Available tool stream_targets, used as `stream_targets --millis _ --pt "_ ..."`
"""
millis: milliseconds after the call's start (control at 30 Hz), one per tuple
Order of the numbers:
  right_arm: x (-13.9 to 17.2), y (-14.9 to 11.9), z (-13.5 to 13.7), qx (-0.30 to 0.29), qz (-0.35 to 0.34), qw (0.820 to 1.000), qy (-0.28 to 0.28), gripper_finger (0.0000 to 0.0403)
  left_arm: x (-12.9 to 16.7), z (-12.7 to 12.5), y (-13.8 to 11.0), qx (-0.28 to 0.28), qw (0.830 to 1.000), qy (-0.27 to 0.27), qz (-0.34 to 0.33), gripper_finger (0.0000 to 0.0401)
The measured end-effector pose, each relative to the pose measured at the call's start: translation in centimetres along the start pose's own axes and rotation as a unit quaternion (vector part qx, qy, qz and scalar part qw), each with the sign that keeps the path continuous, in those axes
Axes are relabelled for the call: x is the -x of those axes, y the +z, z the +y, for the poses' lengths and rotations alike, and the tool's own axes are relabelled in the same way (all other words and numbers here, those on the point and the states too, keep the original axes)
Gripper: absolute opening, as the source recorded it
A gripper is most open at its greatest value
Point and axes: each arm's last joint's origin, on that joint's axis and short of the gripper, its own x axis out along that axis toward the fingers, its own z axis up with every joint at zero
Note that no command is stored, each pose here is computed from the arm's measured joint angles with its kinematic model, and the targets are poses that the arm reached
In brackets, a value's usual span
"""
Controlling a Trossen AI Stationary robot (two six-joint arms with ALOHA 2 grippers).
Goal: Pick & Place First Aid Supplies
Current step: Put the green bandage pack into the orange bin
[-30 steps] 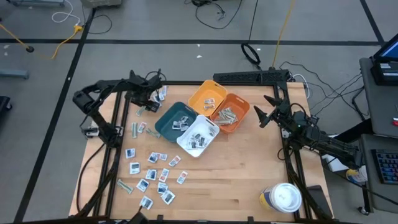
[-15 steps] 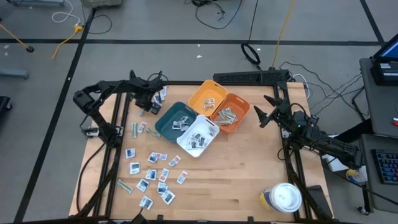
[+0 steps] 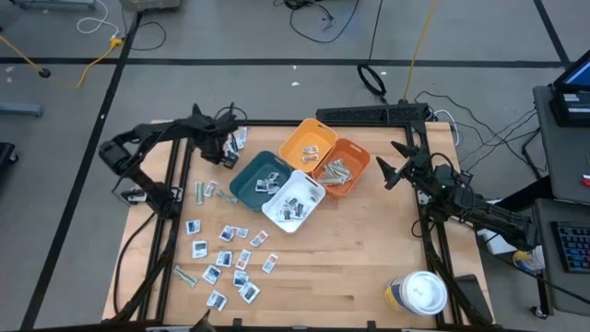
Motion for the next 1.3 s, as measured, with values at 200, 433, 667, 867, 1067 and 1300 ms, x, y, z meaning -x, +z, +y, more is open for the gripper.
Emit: stream_targets --millis 200,433,667,867,1067,1300 --pt "0.0 0.0 0.0 0.0 0.0 1.0 0.0 0.0377 3.0 0.4 -1.4 0.013 1.0 -0.018 0.004 0.0002" --pt "0.0 0.0 0.0 0.0 0.0 1.0 0.0 0.0377 7.5 -0.1 -1.7 0.019 0.999 -0.027 -0.013 0.0001" --pt "0.0 0.0 0.0 0.0 0.0 1.0 0.0 0.0377 10.9 -0.7 -1.7 0.026 0.999 -0.031 -0.022 0.0001" --pt "0.0 0.0 0.0 0.0 0.0 1.0 0.0 0.0377 12.1 -2.6 -1.9 0.006 0.999 -0.038 -0.032 0.0" --pt "0.0 0.0 0.0 0.0 0.0 1.0 0.0 0.0377 12.9 -6.5 -0.1 -0.084 0.996 -0.031 -0.005 0.0" --pt "0.0 0.0 0.0 0.0 0.0 1.0 0.0 0.0377 13.9 -13.3 4.0 -0.197 0.978 -0.065 0.012 0.0"
